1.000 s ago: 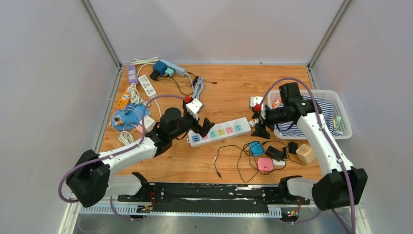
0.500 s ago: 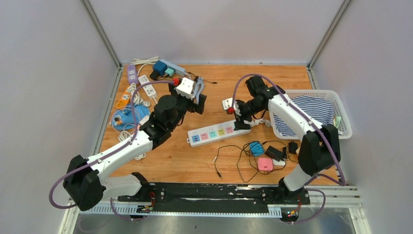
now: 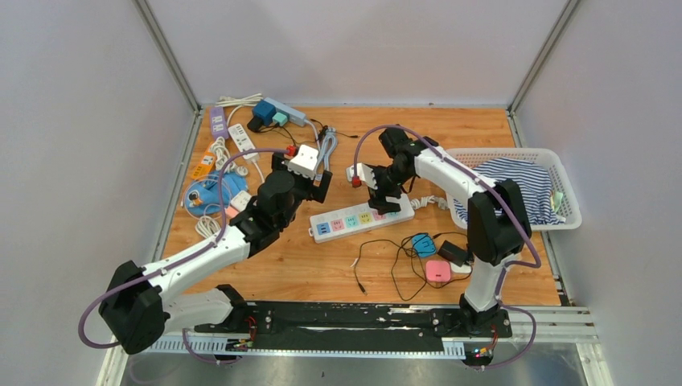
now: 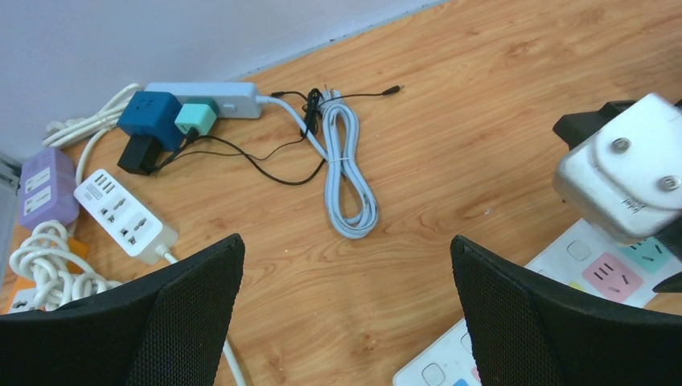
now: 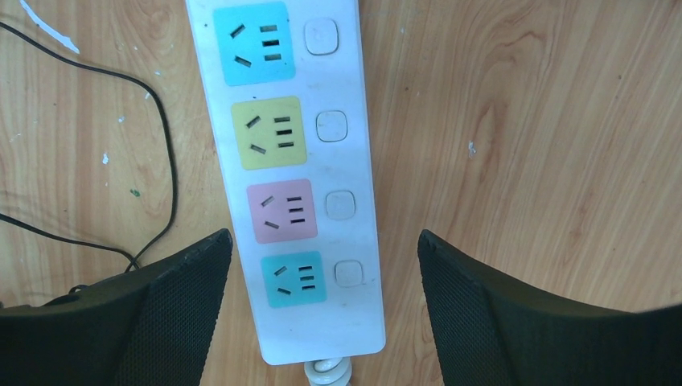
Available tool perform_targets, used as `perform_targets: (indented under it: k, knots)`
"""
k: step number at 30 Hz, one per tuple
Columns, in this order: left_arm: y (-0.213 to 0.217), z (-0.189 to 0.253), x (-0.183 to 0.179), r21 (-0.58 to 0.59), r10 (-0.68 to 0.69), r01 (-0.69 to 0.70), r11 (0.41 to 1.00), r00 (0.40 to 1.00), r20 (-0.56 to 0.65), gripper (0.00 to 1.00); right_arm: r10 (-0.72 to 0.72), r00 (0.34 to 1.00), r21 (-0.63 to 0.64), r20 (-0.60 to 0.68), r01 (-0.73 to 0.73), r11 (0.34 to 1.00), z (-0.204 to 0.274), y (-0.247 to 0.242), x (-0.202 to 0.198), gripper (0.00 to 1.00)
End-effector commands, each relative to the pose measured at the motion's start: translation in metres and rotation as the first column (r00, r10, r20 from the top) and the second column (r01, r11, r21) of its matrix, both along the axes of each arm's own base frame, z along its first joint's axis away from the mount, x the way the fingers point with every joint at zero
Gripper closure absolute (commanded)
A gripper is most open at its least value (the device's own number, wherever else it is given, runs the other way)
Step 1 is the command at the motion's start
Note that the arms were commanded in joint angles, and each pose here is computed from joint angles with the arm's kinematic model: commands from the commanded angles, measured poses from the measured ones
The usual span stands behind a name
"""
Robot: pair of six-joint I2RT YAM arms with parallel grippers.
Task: Pull the plug off the socket
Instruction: Move the socket to the center of the board.
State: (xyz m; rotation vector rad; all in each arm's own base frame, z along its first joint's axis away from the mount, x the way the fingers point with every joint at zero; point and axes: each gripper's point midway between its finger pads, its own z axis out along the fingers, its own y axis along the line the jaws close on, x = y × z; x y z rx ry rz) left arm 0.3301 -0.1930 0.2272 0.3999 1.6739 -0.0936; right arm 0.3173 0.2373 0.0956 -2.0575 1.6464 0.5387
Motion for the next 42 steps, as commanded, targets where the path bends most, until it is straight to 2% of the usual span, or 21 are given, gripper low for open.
perform_targets:
  k: [1,6,8,18,25,31,42]
  knots:
    - [0.000,0.004,-0.005,0.011,-0.022,0.022,1.000,1.000,0.023,0.00,-0.016,1.000,-0.087,-0.004,0.015,0.996,-0.014,-0.002,0.000,0.12]
    - [0.001,-0.001,-0.008,0.042,-0.041,0.040,0.998,0.999,0.024,0.00,-0.024,0.999,-0.100,-0.030,0.021,0.995,-0.026,0.003,-0.002,0.06]
    - [0.000,0.001,-0.010,0.037,-0.056,0.055,0.998,0.998,0.030,0.00,-0.035,0.998,-0.107,-0.046,0.030,0.994,-0.033,0.003,-0.002,0.00]
    - [0.008,-0.003,-0.010,0.069,-0.035,0.032,0.997,0.999,0.036,0.00,-0.055,0.995,-0.139,-0.080,0.044,0.989,-0.057,0.002,-0.005,0.00]
    - [0.012,-0.002,-0.013,0.077,-0.032,0.028,0.997,0.998,0.046,0.00,-0.070,0.996,-0.168,-0.063,0.058,0.984,-0.069,-0.002,-0.002,0.04]
    - [0.010,-0.008,-0.011,0.098,-0.040,0.036,0.995,0.999,0.035,0.00,-0.068,0.995,-0.174,-0.067,0.055,0.983,-0.075,-0.002,-0.002,0.14]
    - [0.011,-0.008,-0.012,0.104,-0.037,0.033,0.994,0.999,0.038,0.00,-0.065,0.995,-0.195,-0.069,0.051,0.979,-0.085,-0.003,-0.004,0.13]
